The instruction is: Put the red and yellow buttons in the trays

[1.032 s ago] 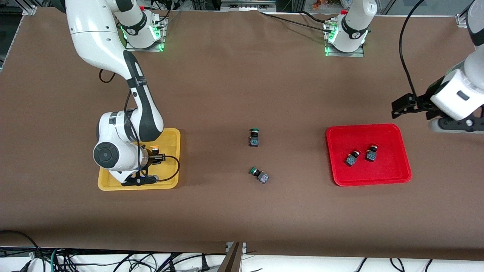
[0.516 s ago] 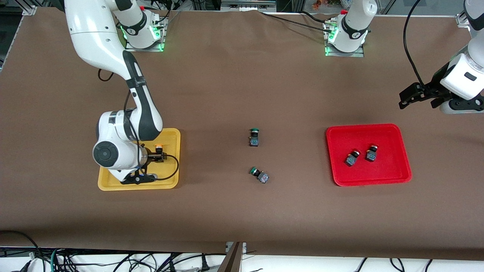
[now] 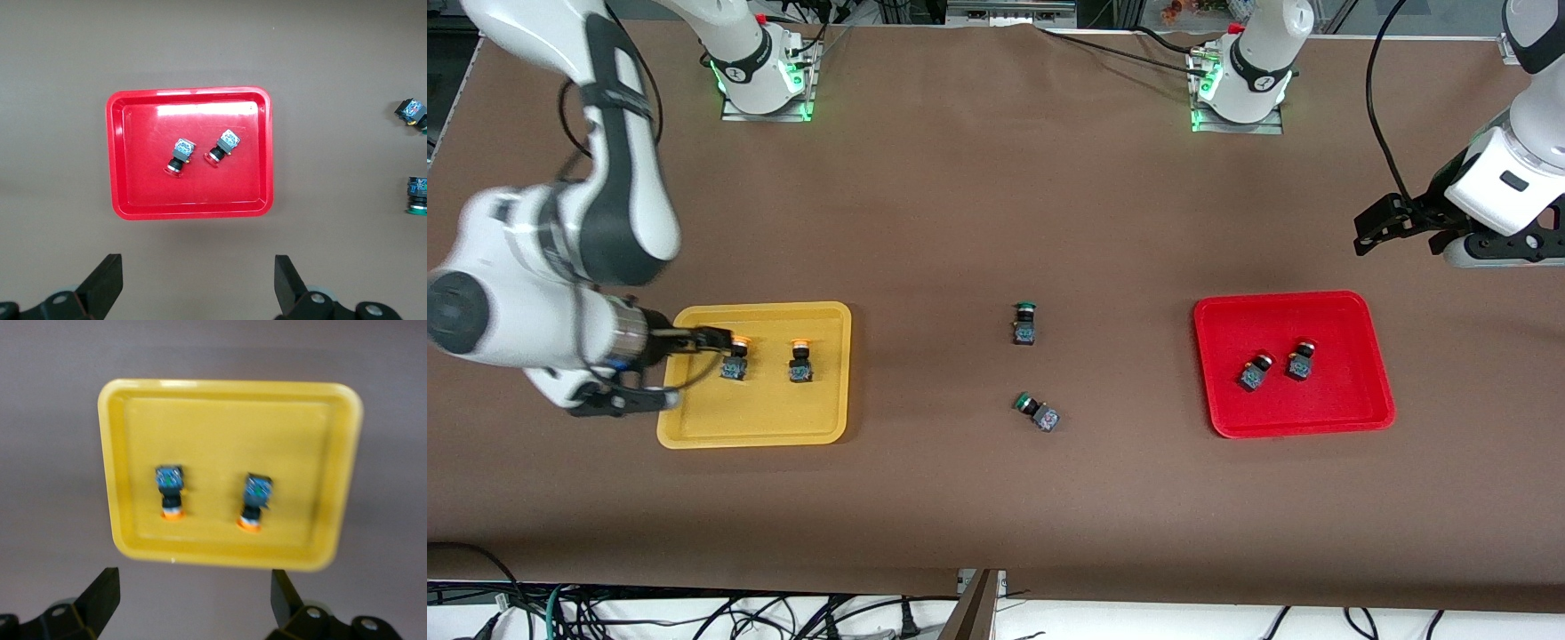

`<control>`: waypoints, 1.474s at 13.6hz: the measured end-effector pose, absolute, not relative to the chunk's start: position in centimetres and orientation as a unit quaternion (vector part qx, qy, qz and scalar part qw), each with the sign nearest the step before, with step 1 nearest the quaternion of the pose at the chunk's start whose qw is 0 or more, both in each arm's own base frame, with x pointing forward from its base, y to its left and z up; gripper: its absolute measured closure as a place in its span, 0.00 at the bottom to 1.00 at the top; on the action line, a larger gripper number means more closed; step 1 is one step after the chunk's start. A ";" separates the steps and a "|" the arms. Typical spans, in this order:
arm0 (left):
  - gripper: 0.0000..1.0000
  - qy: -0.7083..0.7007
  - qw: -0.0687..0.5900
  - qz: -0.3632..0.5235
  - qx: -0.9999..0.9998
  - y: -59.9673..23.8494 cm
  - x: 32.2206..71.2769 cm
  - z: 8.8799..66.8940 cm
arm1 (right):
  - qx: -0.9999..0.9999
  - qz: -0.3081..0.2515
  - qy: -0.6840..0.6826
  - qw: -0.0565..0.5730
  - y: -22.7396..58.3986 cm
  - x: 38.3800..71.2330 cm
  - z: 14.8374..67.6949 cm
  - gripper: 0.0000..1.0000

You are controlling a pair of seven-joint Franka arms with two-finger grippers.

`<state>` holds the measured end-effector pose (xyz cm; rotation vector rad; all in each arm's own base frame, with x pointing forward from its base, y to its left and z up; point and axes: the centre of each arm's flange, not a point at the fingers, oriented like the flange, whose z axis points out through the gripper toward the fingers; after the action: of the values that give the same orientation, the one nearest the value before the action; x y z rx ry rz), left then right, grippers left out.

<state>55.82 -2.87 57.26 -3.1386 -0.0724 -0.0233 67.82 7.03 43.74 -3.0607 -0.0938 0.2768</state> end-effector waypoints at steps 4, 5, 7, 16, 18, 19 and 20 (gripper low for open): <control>0.00 -0.023 0.002 0.000 -1.000 -2.9 55.7 57.1 | -0.996 0.087 -0.023 0.029 3.3 64.0 53.5 0.00; 0.00 -0.023 0.002 0.000 -1.000 -2.9 55.6 57.1 | -0.996 0.082 -0.027 0.020 2.8 62.9 55.5 0.00; 0.00 -0.023 0.002 0.002 -1.000 -2.9 55.6 57.1 | -0.997 0.067 -0.034 0.016 2.0 60.9 58.9 0.00; 0.00 -0.025 0.002 0.002 -1.000 -2.8 55.6 57.0 | -0.998 0.058 -0.016 0.018 -0.5 54.2 63.3 0.00; 0.00 -0.025 0.002 0.002 -1.000 -2.8 55.6 57.0 | -0.998 0.063 -0.017 0.010 -0.4 54.1 63.1 0.00; 0.00 -0.025 0.002 0.002 -1.000 -2.8 55.6 57.0 | -0.998 0.064 -0.019 0.002 -0.2 54.1 63.1 0.00; 0.00 -0.025 0.002 0.002 -1.000 -2.8 55.6 57.0 | -0.998 0.066 -0.023 -0.004 0.0 54.1 63.1 0.00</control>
<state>55.61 -2.75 57.03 -3.1369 -0.0787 0.0077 54.08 0.04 63.09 -3.1416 -0.0713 0.2069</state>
